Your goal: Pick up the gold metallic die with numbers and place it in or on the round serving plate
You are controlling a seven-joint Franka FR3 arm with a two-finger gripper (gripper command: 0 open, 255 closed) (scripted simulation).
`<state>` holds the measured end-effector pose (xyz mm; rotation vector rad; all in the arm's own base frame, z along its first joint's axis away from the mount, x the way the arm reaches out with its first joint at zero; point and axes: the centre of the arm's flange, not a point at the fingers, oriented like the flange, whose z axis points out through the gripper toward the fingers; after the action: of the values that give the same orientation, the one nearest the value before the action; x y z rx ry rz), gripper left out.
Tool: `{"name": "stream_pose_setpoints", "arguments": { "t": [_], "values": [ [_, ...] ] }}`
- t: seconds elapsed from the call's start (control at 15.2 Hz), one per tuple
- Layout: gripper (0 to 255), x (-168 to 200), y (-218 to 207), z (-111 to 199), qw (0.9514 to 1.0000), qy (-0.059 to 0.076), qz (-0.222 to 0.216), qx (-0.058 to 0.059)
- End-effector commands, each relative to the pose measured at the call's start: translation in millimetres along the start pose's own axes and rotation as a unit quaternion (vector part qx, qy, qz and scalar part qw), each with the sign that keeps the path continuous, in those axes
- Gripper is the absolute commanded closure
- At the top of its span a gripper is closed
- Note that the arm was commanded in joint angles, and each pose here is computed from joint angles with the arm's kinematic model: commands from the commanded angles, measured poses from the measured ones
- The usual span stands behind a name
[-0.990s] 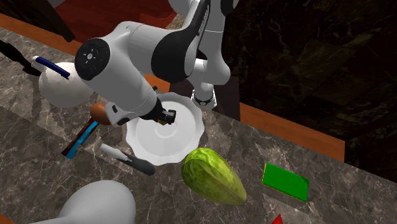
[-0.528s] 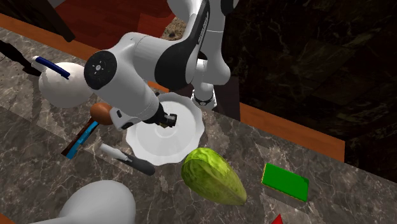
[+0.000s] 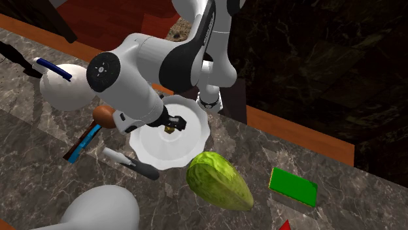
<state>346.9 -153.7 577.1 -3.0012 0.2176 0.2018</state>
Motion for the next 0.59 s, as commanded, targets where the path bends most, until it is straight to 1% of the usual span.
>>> {"name": "stream_pose_setpoints", "arguments": {
  "t": [0.0, 0.07, 0.33, 0.53],
  "values": [
    [0, 0.0, 0.0, 0.0, 1.0, 0.0, 0.0, 0.0],
    [0, 0.0, 0.0, 0.0, 1.0, 0.0, 0.0, 0.0],
    [0, 0.0, 0.0, -50.0, 1.0, 0.0, 0.0, 0.0],
    [0, 0.0, 0.0, -50.0, 1.0, 0.0, 0.0, 0.0]
  ]
}}
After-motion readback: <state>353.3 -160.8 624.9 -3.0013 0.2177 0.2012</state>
